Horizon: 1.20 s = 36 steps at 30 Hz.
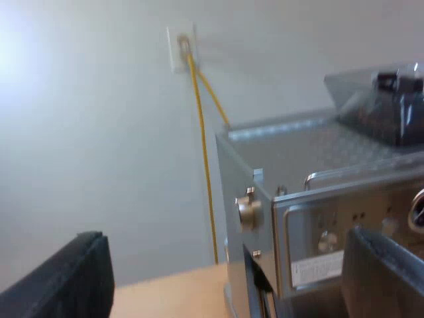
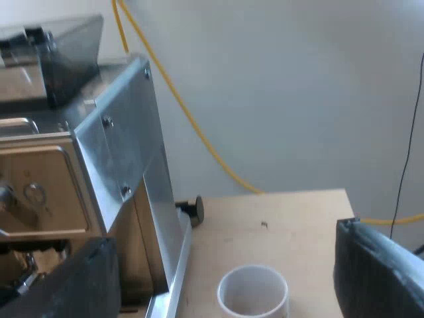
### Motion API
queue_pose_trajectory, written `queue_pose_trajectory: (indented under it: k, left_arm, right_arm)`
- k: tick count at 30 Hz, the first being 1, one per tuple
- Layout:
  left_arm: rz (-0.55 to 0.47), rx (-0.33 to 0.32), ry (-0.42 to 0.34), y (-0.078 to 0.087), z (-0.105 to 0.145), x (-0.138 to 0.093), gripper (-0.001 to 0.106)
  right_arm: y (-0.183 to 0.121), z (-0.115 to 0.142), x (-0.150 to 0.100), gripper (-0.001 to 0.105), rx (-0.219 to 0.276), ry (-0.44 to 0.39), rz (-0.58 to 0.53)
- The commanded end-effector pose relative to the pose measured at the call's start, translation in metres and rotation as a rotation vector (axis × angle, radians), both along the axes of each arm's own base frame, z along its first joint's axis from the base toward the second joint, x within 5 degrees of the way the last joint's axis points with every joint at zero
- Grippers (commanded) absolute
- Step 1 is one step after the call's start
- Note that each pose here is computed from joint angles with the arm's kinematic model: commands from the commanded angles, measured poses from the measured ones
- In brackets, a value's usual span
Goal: Pour the beans into the coffee machine
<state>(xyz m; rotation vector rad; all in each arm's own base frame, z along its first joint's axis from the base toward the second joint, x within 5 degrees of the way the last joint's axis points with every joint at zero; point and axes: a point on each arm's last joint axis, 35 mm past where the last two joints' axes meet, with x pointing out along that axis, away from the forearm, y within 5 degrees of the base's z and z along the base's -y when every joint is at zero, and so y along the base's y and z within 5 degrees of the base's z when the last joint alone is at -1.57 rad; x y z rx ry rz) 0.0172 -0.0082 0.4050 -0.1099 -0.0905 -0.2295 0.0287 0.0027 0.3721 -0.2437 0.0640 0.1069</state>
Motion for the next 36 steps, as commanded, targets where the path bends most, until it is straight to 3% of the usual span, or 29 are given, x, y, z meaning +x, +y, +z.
queue_pose_trajectory:
  k: [1,5,19,24,36]
  left_arm:
    - [-0.006,-0.004,-0.027,-0.001,0.000,-0.015,0.072]
    - [-0.006,-0.005,0.003,-0.001,-0.011,-0.031,0.072]
    - [0.008,-0.010,0.186,0.000,-0.029,-0.032,0.072]
    - [0.010,-0.011,0.254,0.000,-0.043,-0.024,0.072]
    - [0.116,-0.002,0.450,0.004,-0.104,0.013,0.072]
  right_arm:
    - [-0.002,0.002,-0.016,0.068,-0.007,-0.050,0.001]
    - [-0.003,-0.004,-0.027,0.068,-0.009,-0.029,0.001]
    - [-0.003,-0.018,-0.025,0.068,-0.021,0.066,-0.003]
    - [-0.002,-0.034,-0.015,0.068,-0.028,0.121,-0.002]
    - [0.002,-0.089,0.012,0.068,-0.055,0.292,0.006]
